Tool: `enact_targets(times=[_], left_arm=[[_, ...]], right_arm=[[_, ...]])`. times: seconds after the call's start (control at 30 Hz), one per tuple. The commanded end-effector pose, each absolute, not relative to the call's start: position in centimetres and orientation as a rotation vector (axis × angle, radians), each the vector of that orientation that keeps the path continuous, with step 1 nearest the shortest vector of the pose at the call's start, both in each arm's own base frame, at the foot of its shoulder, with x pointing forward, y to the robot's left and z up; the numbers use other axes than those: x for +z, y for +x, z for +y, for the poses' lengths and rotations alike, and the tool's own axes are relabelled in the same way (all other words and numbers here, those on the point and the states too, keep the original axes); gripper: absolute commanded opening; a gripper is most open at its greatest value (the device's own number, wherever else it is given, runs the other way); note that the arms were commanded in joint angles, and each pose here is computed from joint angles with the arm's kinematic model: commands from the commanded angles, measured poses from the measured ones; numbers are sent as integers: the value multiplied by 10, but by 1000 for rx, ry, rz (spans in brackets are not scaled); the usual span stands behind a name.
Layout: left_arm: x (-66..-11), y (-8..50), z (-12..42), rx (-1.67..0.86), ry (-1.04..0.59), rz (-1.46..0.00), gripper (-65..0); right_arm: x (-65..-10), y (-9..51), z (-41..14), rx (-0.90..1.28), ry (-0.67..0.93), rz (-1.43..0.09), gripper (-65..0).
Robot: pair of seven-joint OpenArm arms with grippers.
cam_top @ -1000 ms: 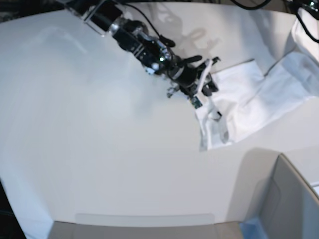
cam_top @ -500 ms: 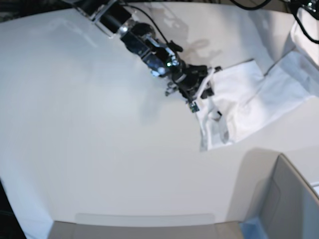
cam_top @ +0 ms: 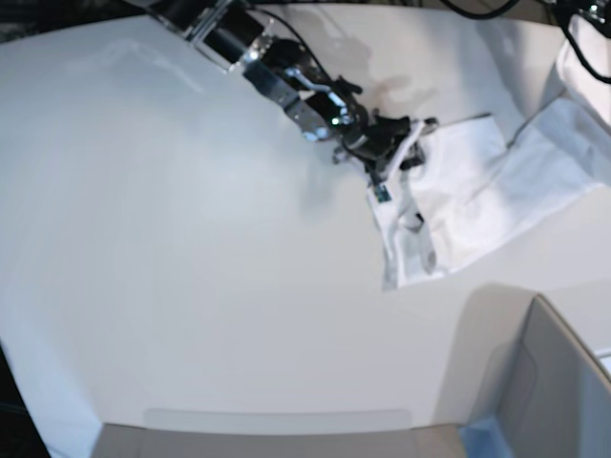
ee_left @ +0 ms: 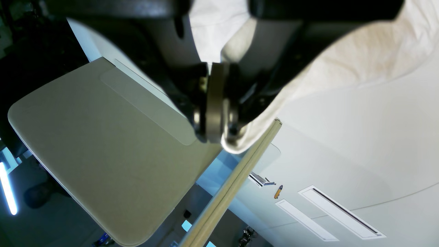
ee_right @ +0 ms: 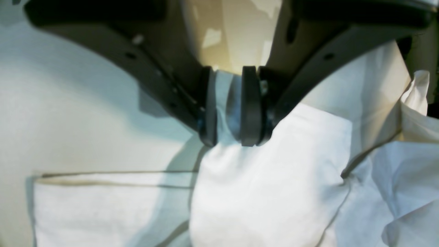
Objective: Layout the t-shirt on the table in an organized manner, then fold the t-shirt properly
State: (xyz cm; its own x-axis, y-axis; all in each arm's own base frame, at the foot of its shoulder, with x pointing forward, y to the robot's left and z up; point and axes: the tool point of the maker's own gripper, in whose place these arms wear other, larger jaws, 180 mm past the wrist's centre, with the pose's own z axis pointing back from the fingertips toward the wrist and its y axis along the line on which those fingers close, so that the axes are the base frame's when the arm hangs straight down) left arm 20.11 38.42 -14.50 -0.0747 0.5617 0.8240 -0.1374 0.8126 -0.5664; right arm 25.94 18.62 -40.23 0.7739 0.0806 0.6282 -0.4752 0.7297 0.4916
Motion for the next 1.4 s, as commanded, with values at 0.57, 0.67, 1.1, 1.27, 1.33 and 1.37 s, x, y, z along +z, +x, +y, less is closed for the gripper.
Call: enact_targets(times=[0.57,0.67,1.1,1.27,1.33,1.37], left_arm=[[-134,199,383,561,-338,-1570,-650],[-134,199,383,561,-338,-1570,-650],[-147,194,380,581,-343,-1525,-650],[-181,196,356,618,-427,-1422,-650],[-195,194,348,653,-461,-1392,-650],[-200,193,344,661,-473,-1376,-650]], right_arm=[[-310,283,204,386,830,-834,-650],[-282,287,201,410,858,-904,-650],[-211,297,153,425,869,-1140,-650],[-200,316,120,376,820,-1203,-650],[-198,322,104,346,798,-1225,-650],[-196,324,97,336,787,-1237,-650]])
